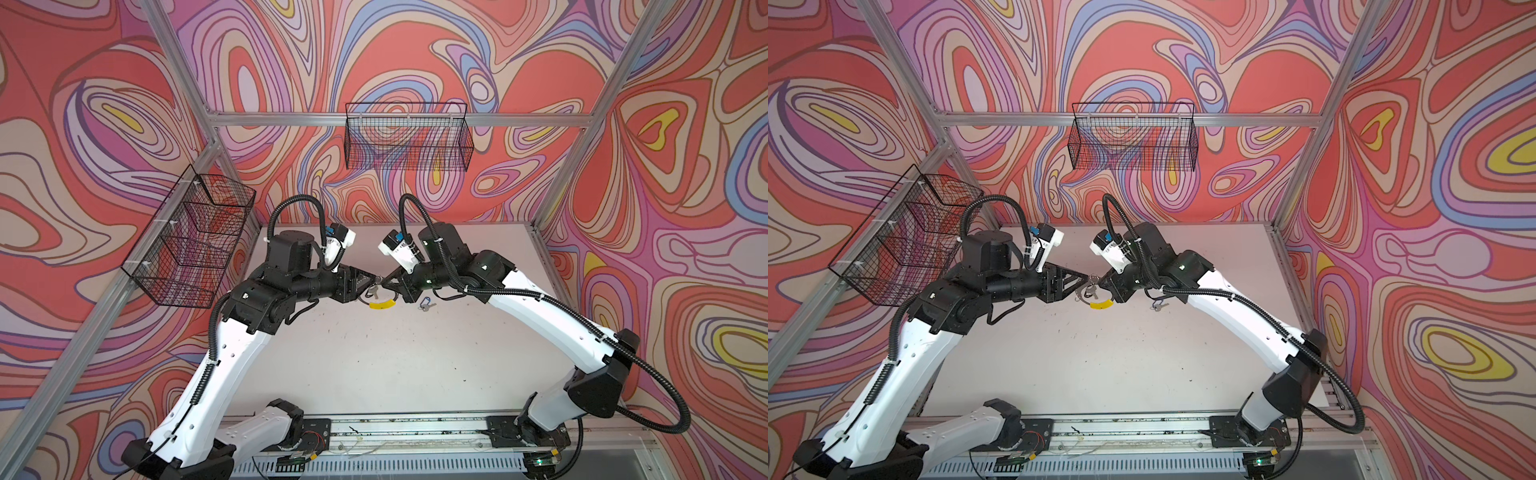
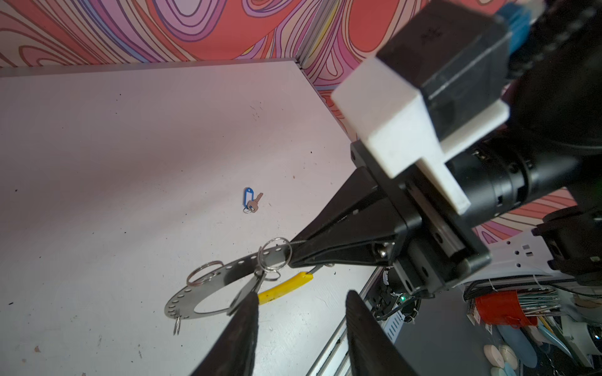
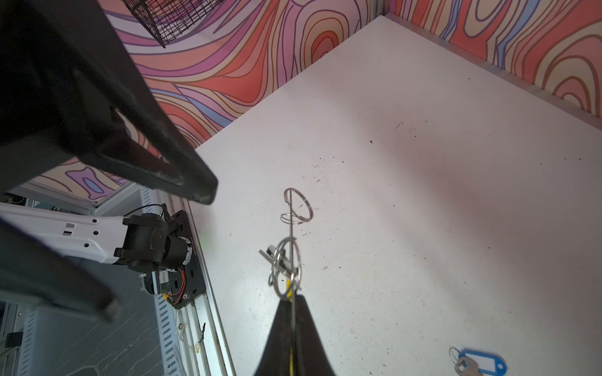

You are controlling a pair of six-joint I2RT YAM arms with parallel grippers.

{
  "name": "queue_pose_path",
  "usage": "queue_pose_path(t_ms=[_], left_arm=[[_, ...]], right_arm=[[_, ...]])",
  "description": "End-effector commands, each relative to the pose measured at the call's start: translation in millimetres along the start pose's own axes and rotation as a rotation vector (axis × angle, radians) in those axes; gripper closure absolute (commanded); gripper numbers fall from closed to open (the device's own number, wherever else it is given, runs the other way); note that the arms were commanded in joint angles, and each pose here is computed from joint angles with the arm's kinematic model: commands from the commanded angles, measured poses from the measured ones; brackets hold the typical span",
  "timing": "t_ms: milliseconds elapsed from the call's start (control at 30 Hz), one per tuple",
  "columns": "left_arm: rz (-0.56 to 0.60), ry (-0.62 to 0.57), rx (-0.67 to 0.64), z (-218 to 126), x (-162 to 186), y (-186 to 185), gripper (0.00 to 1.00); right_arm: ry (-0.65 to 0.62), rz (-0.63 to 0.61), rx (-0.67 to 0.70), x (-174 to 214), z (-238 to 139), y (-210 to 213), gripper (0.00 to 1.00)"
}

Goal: Put the keys on the keyring

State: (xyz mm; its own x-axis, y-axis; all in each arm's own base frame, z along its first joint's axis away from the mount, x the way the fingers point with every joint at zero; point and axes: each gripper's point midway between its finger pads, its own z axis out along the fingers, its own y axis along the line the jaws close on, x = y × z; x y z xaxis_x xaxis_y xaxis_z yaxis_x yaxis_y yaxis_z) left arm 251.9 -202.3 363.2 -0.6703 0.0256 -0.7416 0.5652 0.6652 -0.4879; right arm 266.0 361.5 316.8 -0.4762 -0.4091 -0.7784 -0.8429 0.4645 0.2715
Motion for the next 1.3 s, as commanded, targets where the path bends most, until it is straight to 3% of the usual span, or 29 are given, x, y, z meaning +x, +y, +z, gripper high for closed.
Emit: queue_pose_path(t_ms=[0, 367, 1267], left_arm=[[0.007, -0.014, -0.003, 4.2, -13.1, 1.2, 0.57], [-0.089, 0.047, -0.037, 16.5, 0.1, 15.6, 0.61], [-0.169, 0.015, 0.230, 23.8, -3.4, -20.3, 0.65]], right_arm=[[-0.069, -0.030, -0.020, -16.3, -15.5, 11.3, 1.00], [-0.118, -0.043, -0.020, -24.7, -19.5, 12.8, 1.00], [-0.121, -0.034, -0.011, -21.4, -9.8, 7.2, 1.00]])
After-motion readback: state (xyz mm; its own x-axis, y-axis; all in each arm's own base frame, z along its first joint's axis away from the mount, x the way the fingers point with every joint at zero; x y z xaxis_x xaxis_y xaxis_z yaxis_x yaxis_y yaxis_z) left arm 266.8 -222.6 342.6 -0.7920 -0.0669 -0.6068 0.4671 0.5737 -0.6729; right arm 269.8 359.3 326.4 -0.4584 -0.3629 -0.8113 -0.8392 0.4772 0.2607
